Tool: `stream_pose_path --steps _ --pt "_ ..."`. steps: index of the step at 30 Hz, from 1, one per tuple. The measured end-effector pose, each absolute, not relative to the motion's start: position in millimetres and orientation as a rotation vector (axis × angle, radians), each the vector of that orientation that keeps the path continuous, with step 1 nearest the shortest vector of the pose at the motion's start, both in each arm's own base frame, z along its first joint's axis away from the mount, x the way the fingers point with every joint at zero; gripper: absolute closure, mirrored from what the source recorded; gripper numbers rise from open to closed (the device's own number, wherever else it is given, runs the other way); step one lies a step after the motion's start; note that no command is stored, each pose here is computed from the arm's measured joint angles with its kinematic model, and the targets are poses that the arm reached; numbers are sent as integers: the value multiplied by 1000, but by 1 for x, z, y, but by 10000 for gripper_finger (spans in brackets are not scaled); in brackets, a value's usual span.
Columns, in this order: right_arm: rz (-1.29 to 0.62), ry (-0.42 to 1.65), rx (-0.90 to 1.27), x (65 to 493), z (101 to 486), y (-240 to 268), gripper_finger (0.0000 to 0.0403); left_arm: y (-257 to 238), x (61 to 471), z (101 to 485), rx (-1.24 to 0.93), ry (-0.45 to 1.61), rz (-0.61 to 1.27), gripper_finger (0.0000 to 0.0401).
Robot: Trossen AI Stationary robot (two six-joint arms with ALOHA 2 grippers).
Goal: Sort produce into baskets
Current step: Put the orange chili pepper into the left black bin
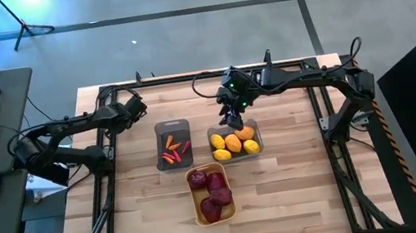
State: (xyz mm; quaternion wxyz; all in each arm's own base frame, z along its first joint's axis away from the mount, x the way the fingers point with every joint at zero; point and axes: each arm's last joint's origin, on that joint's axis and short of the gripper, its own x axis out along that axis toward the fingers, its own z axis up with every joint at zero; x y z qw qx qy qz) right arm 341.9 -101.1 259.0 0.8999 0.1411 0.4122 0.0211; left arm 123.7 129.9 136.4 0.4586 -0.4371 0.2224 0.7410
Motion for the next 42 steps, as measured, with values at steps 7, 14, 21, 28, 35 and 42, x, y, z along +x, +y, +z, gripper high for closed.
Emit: stream_pose_path --steps 7,14,21,28,35,42 --pt "37 852 295 341 259 -103 210 138 122 121 -1104 532 1854 236" --pt "38 851 294 341 259 -103 210 143 123 114 -1060 607 1842 277" --pt "38 857 230 332 266 -110 210 133 129 131 -1124 628 1616 387" --pt "-50 798 225 309 287 -135 210 107 156 208 -888 501 1134 397" --pt "-118 794 281 301 287 -150 210 46 190 268 -758 496 750 399" --pt "-77 799 260 304 287 -144 210 1 216 261 -710 669 589 398"
